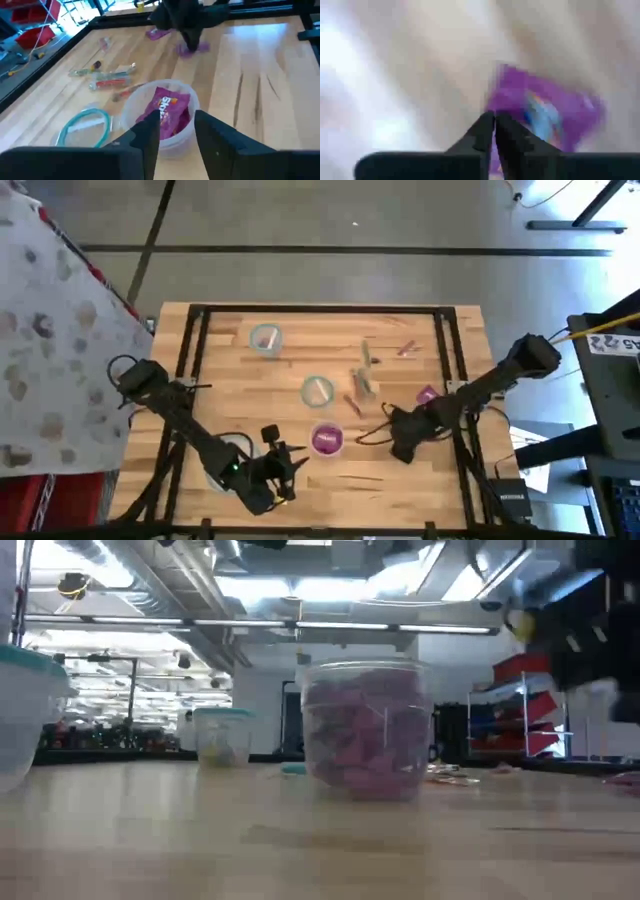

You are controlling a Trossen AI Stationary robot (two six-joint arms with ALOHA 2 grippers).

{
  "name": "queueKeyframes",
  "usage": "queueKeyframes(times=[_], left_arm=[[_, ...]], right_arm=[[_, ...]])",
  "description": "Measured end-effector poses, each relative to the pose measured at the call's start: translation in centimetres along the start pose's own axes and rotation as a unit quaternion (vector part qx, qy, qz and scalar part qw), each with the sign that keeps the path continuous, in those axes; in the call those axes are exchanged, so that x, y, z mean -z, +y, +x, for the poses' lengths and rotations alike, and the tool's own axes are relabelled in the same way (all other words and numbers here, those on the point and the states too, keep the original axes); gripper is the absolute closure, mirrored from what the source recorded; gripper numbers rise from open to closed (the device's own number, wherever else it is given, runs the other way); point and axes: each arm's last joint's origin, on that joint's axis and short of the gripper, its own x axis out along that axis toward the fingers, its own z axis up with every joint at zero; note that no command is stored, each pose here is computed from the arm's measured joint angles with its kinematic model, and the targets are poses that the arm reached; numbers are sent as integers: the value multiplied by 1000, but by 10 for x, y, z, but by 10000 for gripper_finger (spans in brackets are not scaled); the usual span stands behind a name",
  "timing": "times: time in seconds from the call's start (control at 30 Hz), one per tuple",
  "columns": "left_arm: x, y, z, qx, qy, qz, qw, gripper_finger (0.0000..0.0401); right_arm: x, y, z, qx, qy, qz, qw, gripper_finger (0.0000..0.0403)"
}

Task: Sort candy
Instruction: Put the violet candy into the bottom small transparent bin

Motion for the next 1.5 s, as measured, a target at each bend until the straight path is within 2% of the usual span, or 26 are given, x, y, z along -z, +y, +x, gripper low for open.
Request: queueKeyframes(times=[0.1, 0.2, 0.3, 0.43, 0.6, 0.7, 0.8, 0.87, 0.97, 1.07, 1.23, 1.33, 1.43, 1.5], left_arm=[[-1, 1, 2, -4, 0, 0, 1000, 294], [-1, 2, 3, -6, 0, -1, 1000, 294], [-1, 3, 4, -8, 0, -4, 1000, 294], [-2, 4, 6, -11, 1, -6, 1000, 294], [-2, 5, 8, -13, 2, -14, 1000, 294], [-2, 5, 8, -12, 2, -18, 1000, 294], [-2, 5, 8, -12, 2, -19, 1000, 294], [-2, 6, 9, -13, 2, -21, 1000, 294], [-2, 6, 9, -13, 2, -21, 1000, 294], [-3, 6, 9, -12, 2, -22, 1000, 294], [-3, 6, 9, -12, 2, -23, 1000, 294], [-3, 6, 9, -12, 2, -23, 1000, 294], [-3, 5, 8, -11, 1, -23, 1000, 294], [-3, 5, 8, -11, 1, -23, 1000, 294]], right_arm=[[-11, 14, -2, -57, -72, -56, 994, 400], [-15, 18, -3, -68, -103, -90, 988, 385], [-14, 22, -4, -72, -122, -139, 980, 350], [-11, 36, -2, -80, -171, -251, 950, 283], [-3, 54, 24, -73, -220, -369, 900, 203], [1, 61, 46, -51, -223, -405, 885, 184], [3, 74, 66, -34, -206, -450, 868, 182], [3, 79, 79, 3, -198, -469, 861, 189], [-1, 86, 91, 58, -194, -472, 858, 205], [-6, 84, 96, 85, -179, -454, 869, 225], [-15, 75, 97, 83, -151, -391, 904, 268], [-18, 69, 98, 80, -134, -361, 919, 309], [-18, 68, 98, 76, -133, -347, 925, 370], [-18, 69, 98, 69, -130, -348, 926, 394]])
